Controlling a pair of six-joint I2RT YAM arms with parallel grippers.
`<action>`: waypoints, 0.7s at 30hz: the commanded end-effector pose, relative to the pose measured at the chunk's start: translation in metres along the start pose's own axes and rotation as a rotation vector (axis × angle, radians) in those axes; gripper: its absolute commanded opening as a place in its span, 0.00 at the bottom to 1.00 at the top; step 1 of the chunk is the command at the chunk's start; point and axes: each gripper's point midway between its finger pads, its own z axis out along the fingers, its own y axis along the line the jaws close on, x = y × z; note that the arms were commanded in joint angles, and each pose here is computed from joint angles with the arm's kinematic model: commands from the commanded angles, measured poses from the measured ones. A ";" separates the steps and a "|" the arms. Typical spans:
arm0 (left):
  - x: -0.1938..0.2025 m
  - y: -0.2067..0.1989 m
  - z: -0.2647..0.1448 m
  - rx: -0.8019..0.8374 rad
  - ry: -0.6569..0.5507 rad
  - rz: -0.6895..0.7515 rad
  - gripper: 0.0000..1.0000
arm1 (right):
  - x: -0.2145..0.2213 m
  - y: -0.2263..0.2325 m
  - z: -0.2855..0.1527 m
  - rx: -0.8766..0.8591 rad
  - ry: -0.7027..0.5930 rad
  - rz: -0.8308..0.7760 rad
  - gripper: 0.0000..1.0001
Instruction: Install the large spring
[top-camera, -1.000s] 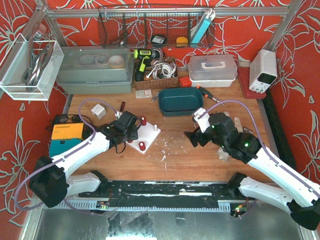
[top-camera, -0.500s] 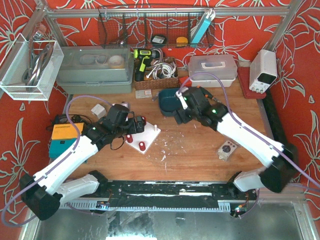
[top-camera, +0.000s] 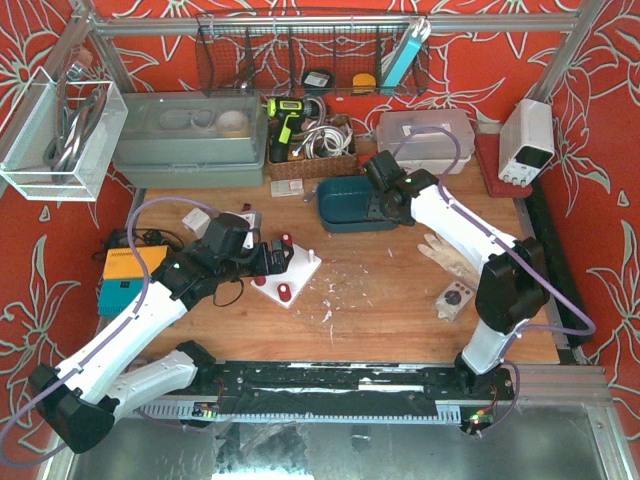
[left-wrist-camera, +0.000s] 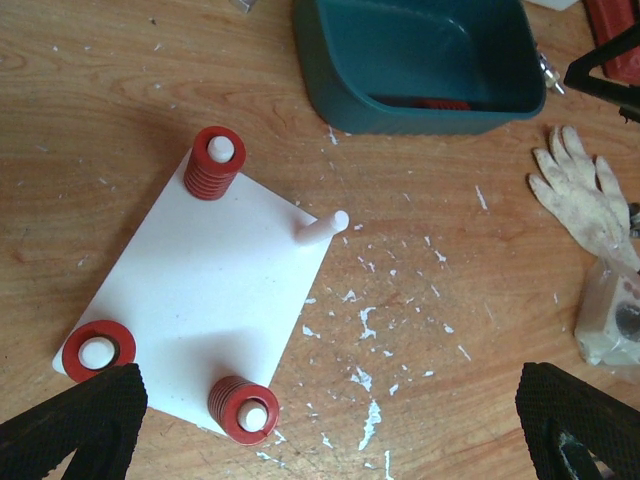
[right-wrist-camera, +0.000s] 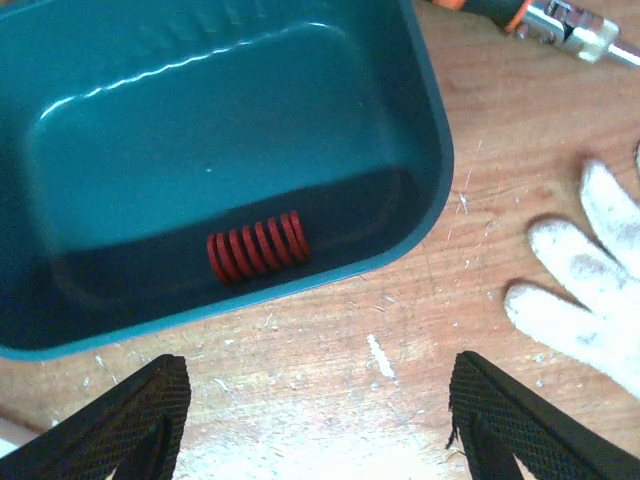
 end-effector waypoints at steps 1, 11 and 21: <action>0.003 0.000 0.005 0.002 0.023 0.035 1.00 | 0.007 -0.002 0.013 0.029 0.023 0.227 0.73; 0.006 -0.002 0.006 0.015 0.035 0.037 1.00 | 0.017 0.024 0.059 -0.007 0.095 0.381 0.67; 0.006 0.002 0.004 -0.001 0.029 0.050 1.00 | 0.017 0.031 0.091 -0.003 0.100 0.464 0.64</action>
